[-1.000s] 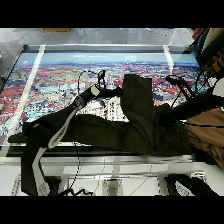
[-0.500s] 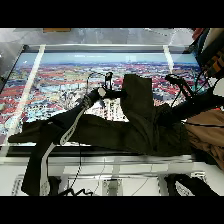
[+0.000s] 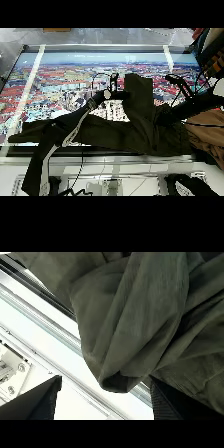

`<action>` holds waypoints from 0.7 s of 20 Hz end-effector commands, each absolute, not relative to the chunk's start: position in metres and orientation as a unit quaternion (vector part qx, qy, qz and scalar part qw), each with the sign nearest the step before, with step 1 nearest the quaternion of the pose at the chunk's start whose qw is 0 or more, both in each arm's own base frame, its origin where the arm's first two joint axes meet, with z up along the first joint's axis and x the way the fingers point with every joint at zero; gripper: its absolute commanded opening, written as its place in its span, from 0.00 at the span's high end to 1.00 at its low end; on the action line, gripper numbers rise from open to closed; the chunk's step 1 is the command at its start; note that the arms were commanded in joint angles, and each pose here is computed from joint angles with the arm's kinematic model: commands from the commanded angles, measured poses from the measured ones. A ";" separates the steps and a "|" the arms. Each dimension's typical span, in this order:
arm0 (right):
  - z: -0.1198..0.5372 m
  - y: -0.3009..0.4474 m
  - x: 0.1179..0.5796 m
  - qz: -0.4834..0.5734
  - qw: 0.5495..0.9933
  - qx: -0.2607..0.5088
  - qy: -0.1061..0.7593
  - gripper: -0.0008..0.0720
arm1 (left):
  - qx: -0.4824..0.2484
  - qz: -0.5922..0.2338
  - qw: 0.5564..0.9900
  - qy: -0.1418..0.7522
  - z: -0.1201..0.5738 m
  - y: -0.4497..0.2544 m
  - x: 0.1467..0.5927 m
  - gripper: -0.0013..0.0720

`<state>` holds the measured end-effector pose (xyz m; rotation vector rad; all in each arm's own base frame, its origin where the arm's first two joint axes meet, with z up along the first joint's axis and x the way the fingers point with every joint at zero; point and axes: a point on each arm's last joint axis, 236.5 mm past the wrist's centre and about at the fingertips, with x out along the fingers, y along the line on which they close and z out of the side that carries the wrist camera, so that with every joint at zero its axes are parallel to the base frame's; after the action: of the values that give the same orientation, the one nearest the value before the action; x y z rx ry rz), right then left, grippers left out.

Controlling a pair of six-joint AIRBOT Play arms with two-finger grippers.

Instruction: Fold the clothes and pants, and hang the long-sleeved shirts on hangers.

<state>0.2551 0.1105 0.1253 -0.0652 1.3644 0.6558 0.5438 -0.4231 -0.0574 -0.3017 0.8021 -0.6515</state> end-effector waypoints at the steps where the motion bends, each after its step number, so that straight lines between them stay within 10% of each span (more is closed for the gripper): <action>1: 0.120 0.095 0.262 0.267 0.735 -0.051 0.621 0.15 | -0.073 -0.299 0.903 0.300 -0.004 -0.395 0.574 0.95; 9: 0.124 0.086 0.302 0.231 0.791 -0.062 0.564 0.18 | 0.023 -0.227 0.974 -0.008 0.267 -0.290 0.603 0.95; 14: 0.126 0.048 0.332 0.156 0.823 -0.118 0.533 0.71 | 0.136 -0.186 0.972 0.046 0.291 -0.233 0.579 0.95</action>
<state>0.3115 0.0727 0.1232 -0.1761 1.1946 0.4384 0.5928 -0.2712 0.2766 0.1191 0.0345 -0.4419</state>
